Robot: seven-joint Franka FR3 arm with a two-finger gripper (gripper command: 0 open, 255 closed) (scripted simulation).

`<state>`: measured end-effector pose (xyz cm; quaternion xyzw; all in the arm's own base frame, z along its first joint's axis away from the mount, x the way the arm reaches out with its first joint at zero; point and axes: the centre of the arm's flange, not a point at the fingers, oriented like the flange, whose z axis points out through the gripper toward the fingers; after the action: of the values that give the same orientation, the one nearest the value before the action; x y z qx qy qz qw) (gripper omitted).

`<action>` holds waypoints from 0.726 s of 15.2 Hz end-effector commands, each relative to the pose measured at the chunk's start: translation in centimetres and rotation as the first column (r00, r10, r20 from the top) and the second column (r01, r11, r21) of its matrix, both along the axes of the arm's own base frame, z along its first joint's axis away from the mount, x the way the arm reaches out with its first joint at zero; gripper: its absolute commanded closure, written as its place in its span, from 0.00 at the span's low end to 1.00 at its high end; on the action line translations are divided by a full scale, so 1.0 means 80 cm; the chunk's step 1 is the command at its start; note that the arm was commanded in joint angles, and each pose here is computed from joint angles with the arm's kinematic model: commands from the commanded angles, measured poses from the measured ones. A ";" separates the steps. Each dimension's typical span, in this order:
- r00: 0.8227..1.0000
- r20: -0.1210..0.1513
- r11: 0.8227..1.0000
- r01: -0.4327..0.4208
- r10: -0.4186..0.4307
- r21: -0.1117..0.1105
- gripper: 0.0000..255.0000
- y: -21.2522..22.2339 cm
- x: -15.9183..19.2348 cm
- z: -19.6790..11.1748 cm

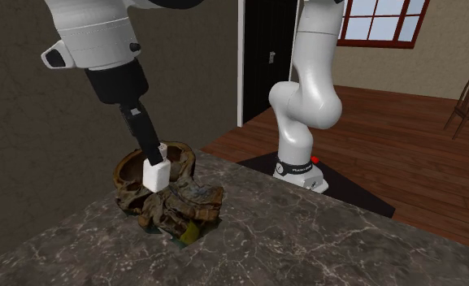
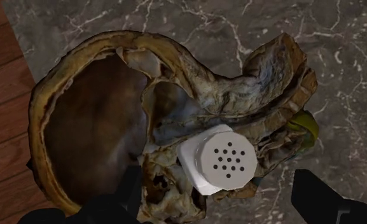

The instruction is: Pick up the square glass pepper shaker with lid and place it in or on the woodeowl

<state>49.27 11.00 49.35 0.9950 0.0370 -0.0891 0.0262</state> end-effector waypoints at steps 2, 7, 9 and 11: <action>1.000 0.000 1.000 0.000 0.000 0.000 0.00 0.003 0.008 0.042; 1.000 0.000 1.000 0.000 0.000 0.000 0.00 0.003 0.010 0.054; 1.000 0.000 1.000 0.000 0.000 0.000 0.00 0.003 0.010 0.054; 1.000 0.000 1.000 0.000 0.000 0.000 0.00 0.003 0.010 0.054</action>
<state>50.08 11.27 53.69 0.9950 0.0370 -0.0892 0.0262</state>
